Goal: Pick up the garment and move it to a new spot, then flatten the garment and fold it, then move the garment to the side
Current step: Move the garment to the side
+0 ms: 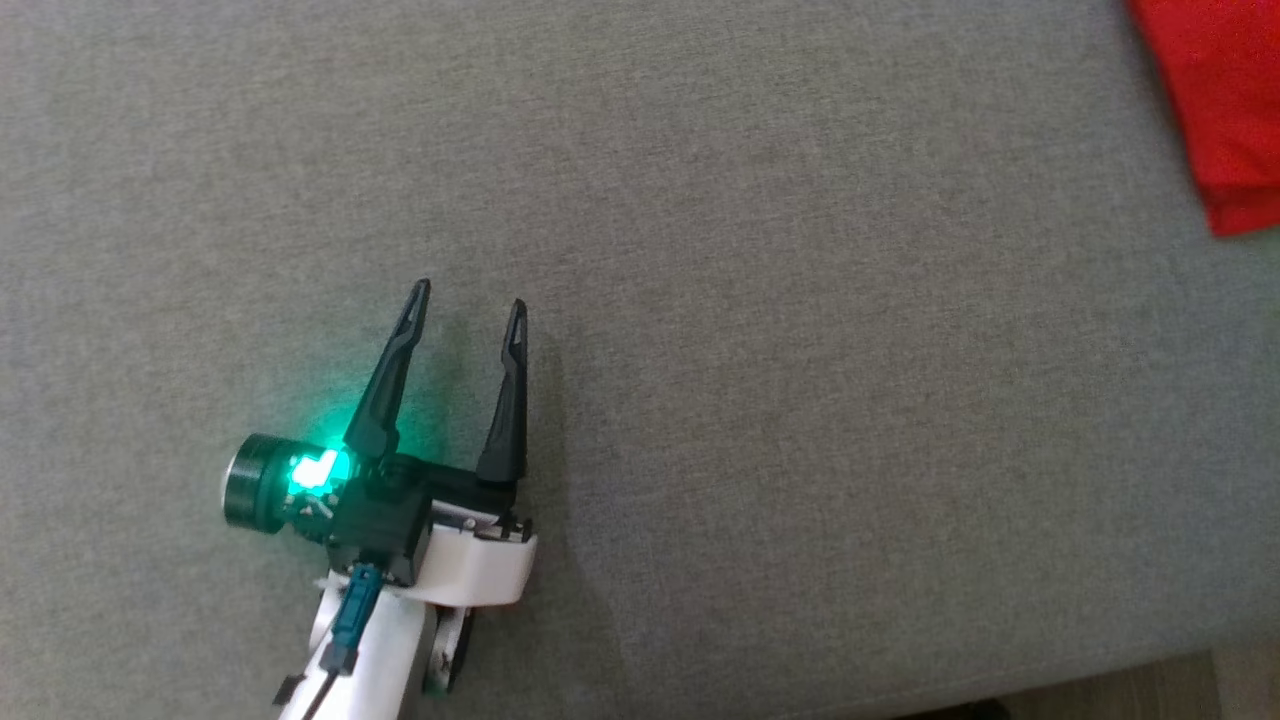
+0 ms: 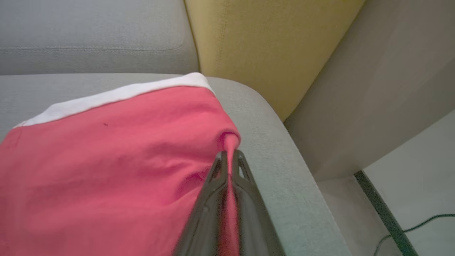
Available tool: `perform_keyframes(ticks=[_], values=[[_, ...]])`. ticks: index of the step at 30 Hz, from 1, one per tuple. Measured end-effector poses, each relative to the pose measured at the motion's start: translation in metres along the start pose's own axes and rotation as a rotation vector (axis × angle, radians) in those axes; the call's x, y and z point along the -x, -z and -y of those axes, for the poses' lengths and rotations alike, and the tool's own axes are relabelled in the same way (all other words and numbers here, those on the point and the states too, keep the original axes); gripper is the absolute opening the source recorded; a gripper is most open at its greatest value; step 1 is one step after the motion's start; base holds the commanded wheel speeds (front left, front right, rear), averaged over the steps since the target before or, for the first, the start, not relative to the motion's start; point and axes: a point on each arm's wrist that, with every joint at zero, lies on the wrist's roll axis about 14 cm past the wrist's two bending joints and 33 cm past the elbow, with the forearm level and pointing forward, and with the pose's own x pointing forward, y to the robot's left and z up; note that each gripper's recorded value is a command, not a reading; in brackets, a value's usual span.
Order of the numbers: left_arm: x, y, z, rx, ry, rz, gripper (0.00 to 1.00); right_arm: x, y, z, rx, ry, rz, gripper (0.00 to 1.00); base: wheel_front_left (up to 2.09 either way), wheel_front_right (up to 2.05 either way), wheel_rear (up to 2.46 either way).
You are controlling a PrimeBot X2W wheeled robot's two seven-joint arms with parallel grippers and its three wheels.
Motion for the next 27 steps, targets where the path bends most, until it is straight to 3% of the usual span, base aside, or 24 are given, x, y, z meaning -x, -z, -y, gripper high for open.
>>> perform_keyframes(ticks=[1,5,12,22,27], values=[[0.000,-0.001,0.000,-0.001,0.002,0.001,1.00,0.000,0.001,0.004,0.012,0.013,0.000,1.00,0.00,0.00,0.00],[0.004,-0.007,-0.001,-0.009,-0.005,0.012,1.00,0.003,0.000,0.005,0.017,0.032,0.013,1.00,0.00,0.00,0.00],[0.025,-0.029,-0.011,-0.016,-0.069,0.042,1.00,0.020,-0.025,-0.055,-0.063,-0.089,0.163,1.00,0.00,0.00,0.00],[0.090,-0.039,-0.030,0.021,-0.214,0.037,1.00,0.107,0.020,-0.164,-0.206,-0.333,0.179,1.00,0.00,0.00,0.00],[0.125,-0.051,-0.033,0.005,-0.258,0.076,1.00,0.154,0.034,-0.195,-0.231,-0.404,0.208,1.00,0.00,0.00,0.00]])
